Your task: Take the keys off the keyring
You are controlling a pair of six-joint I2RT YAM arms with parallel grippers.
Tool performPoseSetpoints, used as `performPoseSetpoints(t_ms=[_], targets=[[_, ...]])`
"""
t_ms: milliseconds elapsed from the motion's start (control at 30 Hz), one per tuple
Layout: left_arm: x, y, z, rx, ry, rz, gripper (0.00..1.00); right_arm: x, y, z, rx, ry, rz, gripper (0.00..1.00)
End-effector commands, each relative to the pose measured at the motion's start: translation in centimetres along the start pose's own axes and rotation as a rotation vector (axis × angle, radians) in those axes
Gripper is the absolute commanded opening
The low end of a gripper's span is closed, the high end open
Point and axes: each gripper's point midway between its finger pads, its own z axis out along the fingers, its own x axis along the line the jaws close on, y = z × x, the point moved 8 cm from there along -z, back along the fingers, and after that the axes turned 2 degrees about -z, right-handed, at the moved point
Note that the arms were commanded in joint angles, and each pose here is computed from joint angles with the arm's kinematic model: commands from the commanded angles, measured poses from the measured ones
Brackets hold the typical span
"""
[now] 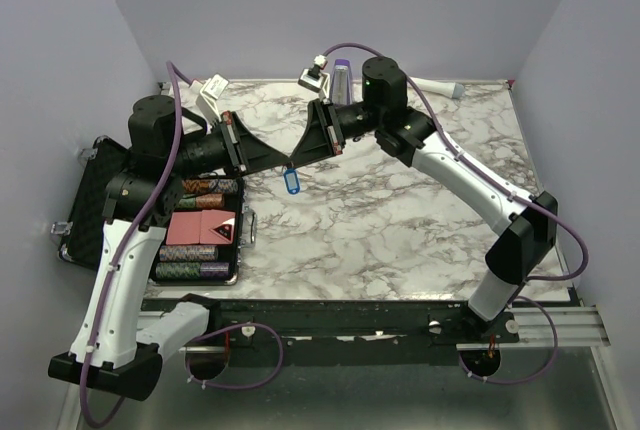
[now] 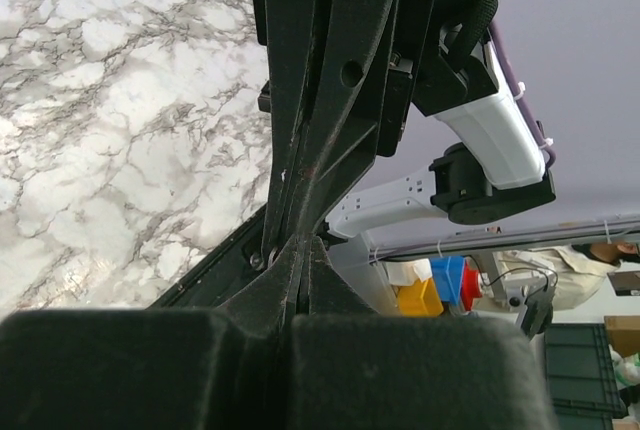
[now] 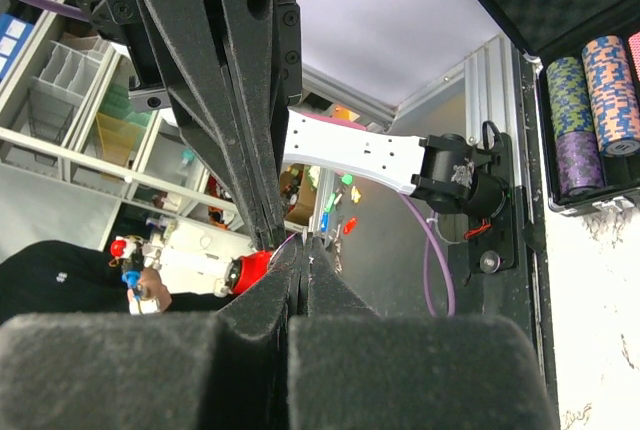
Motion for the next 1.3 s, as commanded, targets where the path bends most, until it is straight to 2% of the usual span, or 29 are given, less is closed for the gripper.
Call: performPoseSetpoints(t_ms=[0, 300, 667, 1033, 1267], targets=[[-0.4, 0.0, -0.3, -0.014, -0.024, 0.012, 0.0, 1.9, -0.1, -0.2, -0.008, 0.006, -0.045, 0.01], [-0.1, 0.3, -0.1, -0.032, -0.007, -0.013, 0.0, 1.0, -0.5, -0.1, 0.003, 0.008, -0.018, 0.01], [0.7, 0.4, 0.3, -0.045, 0.027, -0.04, 0.0, 0.3, -0.9, 0.3, 0.009, 0.131, 0.068, 0.01], [1.8, 0.6, 0.6, -0.049, 0.099, -0.023, 0.0, -2.2, -1.0, 0.7, -0.03, 0.05, 0.136, 0.01], [4.1, -0.1, 0.1, -0.043, 0.277, 0.035, 0.0, -4.7, -0.9, 0.3, -0.06, -0.15, 0.15, 0.01]])
